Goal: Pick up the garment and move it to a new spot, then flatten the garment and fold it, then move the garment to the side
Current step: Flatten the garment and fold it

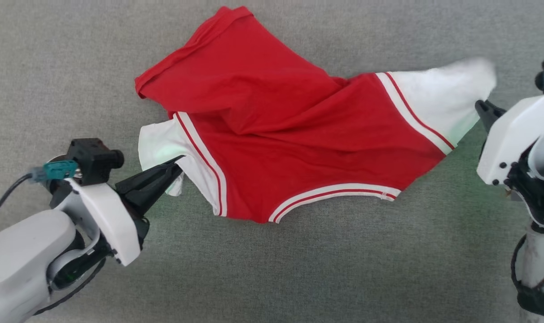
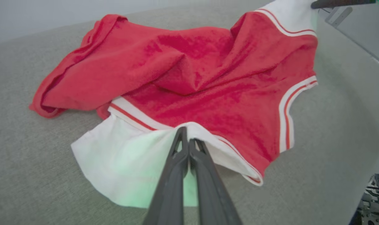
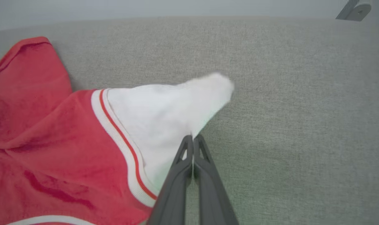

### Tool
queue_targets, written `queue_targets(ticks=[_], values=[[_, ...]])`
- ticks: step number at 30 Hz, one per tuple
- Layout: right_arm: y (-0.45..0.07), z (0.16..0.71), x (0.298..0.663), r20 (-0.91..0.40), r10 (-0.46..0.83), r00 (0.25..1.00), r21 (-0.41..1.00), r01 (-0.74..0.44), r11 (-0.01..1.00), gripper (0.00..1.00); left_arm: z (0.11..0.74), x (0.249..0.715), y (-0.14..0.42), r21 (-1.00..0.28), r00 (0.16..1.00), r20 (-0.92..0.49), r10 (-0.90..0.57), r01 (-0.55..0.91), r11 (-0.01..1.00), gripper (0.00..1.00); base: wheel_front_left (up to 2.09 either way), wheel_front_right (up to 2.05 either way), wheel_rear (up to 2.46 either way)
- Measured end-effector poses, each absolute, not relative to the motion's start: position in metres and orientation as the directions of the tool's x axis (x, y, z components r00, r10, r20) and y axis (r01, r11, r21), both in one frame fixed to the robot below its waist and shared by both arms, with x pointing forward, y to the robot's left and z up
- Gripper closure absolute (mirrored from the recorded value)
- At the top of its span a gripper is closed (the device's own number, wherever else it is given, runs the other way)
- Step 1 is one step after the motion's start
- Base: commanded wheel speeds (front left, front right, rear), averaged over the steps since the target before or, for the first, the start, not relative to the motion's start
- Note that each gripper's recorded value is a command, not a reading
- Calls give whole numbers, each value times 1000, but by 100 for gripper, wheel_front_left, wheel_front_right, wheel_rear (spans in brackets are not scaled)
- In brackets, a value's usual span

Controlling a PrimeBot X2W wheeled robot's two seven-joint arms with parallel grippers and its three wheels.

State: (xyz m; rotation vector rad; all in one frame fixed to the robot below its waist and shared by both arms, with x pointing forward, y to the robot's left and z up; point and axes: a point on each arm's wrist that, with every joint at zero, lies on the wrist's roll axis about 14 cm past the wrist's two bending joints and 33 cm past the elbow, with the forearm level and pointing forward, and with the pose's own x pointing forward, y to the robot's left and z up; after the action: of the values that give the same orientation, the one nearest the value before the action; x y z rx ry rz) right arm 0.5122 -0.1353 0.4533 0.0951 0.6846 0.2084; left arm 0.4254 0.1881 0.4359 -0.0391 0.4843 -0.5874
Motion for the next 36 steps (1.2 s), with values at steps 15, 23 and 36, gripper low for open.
queue_targets(ticks=[15,23,36], values=[[-179,542,538,-250,165,954,324,-78,943,100,533,497,186,-278,857,-119,-502,456,845,100,0,0,0],[-163,533,581,-242,199,950,346,-107,932,100,551,545,181,-272,871,-40,-490,463,844,100,0,0,0],[-156,449,536,-680,153,717,38,-174,984,0,519,528,166,-296,830,-112,-547,498,815,100,0,0,0]])
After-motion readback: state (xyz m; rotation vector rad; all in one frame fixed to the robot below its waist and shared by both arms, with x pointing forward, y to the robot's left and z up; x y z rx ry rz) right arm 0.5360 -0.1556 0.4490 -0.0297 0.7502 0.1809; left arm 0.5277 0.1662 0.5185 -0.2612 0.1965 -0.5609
